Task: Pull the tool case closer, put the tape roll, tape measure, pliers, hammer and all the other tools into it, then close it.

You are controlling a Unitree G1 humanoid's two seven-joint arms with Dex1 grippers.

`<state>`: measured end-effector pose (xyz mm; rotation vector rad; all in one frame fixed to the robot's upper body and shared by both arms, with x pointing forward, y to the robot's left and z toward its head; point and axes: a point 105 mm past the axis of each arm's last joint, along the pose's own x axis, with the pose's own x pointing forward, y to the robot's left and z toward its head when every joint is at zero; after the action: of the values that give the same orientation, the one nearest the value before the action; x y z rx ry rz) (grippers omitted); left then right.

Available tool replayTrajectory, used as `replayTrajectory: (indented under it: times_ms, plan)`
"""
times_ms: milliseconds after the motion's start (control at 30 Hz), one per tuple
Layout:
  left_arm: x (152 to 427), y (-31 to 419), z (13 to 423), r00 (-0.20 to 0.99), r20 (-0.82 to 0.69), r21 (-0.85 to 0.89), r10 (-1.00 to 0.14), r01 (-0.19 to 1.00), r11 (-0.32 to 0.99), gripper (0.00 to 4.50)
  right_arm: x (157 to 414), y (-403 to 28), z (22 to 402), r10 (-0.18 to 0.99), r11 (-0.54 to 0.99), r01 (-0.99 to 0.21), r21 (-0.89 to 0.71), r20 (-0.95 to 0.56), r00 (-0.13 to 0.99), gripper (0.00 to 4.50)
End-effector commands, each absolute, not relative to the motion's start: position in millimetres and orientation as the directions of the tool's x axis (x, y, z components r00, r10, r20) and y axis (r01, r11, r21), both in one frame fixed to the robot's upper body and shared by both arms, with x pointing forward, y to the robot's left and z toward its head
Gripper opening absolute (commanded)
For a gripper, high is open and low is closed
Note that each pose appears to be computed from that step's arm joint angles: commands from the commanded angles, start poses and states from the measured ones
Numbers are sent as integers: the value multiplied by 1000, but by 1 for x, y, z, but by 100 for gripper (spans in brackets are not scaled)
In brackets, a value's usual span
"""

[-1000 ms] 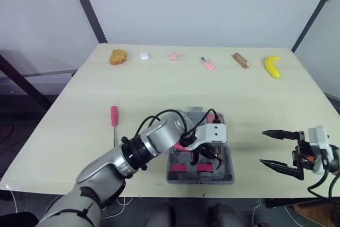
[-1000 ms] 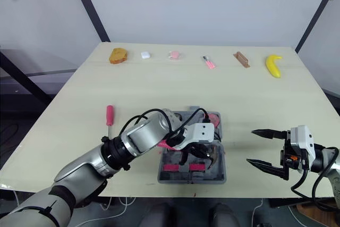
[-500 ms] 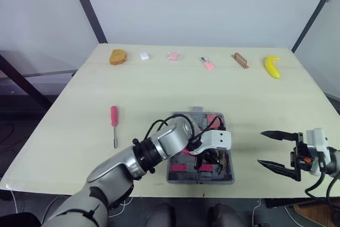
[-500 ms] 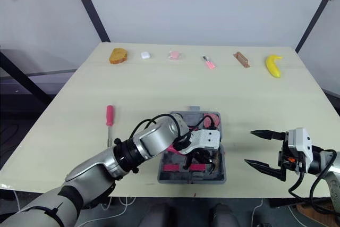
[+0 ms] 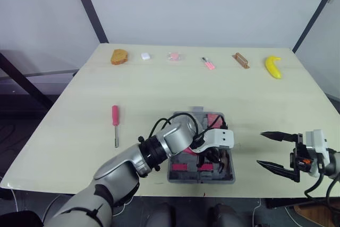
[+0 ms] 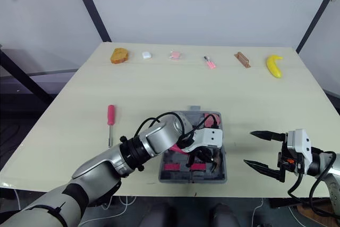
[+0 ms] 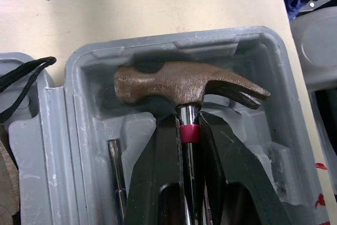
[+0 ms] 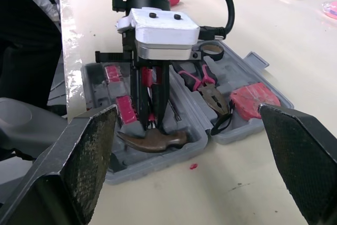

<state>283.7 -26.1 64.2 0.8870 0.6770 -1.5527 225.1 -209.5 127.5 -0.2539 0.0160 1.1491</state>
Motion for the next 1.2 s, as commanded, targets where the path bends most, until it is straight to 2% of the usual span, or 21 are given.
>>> replayTrajectory:
  times_ms: [33, 233, 300, 633, 833, 967, 1033, 1200]
  plan:
    - [292, -28, 72, 4, -834, 105, -552, 983, -152, 5, 224, -205, 134, 908, 364, -902, -232, -130, 399, 450]
    - [290, -28, 71, -11, -832, 87, -554, 985, -151, 5, 225, -204, 133, 908, 364, -901, -236, -128, 400, 450]
    - [288, -29, 71, -11, -832, 96, -554, 982, -163, 107, 225, -203, 133, 908, 363, -902, -236, -128, 399, 450]
    - [296, -27, 81, 36, -823, 161, -566, 972, -172, 107, 225, -201, 131, 909, 359, -903, -235, -130, 395, 450]
    - [303, -25, 101, 62, -772, 193, -633, 971, -140, 107, 224, -202, 130, 909, 359, -903, -235, -130, 396, 450]
    - [311, -17, 116, 67, -616, 99, -785, 995, 8, 107, 223, -202, 129, 912, 362, -906, -221, -119, 394, 450]
    - [312, -11, 122, 74, -529, 130, -846, 991, 5, 107, 223, -201, 129, 911, 363, -905, -222, -118, 395, 450]
    - [316, 17, 125, 107, -395, 164, -912, 985, 44, 107, 223, -200, 128, 911, 365, -905, -219, -114, 395, 450]
